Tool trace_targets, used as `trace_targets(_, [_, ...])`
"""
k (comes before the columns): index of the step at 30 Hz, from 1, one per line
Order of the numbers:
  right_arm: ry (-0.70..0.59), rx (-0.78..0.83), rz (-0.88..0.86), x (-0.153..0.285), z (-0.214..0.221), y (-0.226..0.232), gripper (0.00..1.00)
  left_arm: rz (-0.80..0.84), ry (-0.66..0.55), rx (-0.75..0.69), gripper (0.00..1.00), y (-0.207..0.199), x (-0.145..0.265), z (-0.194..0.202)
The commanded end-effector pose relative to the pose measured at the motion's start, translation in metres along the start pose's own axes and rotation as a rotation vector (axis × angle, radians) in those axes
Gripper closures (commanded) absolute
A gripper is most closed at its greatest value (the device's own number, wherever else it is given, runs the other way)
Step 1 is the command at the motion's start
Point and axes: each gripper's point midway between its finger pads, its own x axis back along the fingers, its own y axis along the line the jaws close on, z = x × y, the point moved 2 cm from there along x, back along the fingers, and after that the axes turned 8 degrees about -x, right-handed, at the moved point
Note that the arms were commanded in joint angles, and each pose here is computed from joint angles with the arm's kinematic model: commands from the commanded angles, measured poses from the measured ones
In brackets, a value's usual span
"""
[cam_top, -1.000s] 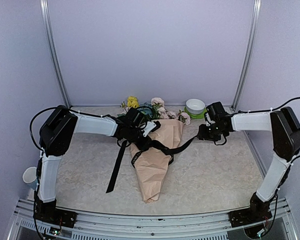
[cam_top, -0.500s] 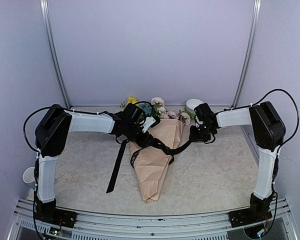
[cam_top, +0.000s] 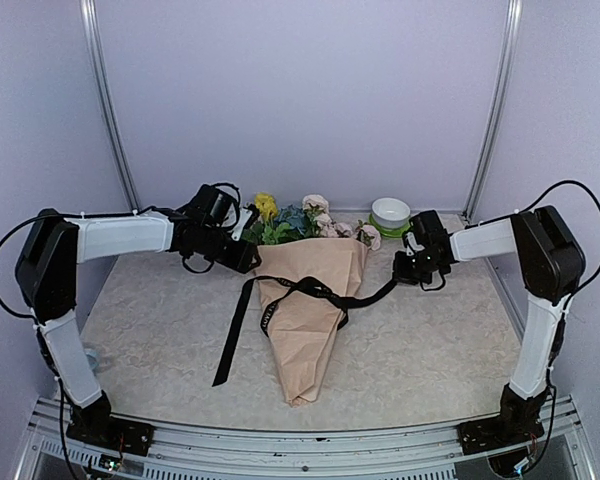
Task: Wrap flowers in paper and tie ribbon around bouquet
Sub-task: Cross the ribbon over the folded bouquet, then tie the ribbon around the folded bouquet.
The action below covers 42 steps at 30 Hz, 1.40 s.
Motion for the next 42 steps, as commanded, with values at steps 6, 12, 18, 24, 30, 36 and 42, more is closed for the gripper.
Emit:
trace_targets(6, [-0.045, 0.103, -0.16, 0.032, -0.022, 0.035, 1.0, -0.031, 0.262, 0.109, 0.28, 0.017, -0.036, 0.118])
trace_targets(12, [-0.071, 0.117, -0.193, 0.047, -0.028, 0.043, 1.0, 0.062, 0.229, 0.065, 0.28, 0.005, -0.065, 0.107])
trace_targets(18, [-0.124, 0.126, -0.227, 0.07, -0.041, 0.053, 1.0, 0.078, 0.331, 0.058, 1.0, -0.009, -0.076, 0.131])
trace_targets(24, [-0.26, 0.232, -0.482, 0.134, -0.064, 0.105, 1.0, 0.014, 0.23, 0.08, 1.0, 0.003, -0.052, 0.102])
trace_targets(30, [-0.423, 0.674, -0.977, 0.267, -0.029, 0.236, 1.0, -0.008, 0.162, 0.045, 1.0, -0.002, -0.035, 0.072])
trace_targets(36, [-0.693, 0.591, -1.265, 0.392, -0.067, 0.241, 1.0, -0.039, 0.135, 0.027, 1.0, 0.0, -0.023, 0.058])
trace_targets(42, [-0.82, 0.539, -1.188, 0.398, -0.08, 0.23, 1.0, -0.057, 0.166, 0.03, 1.0, 0.002, -0.023, 0.071])
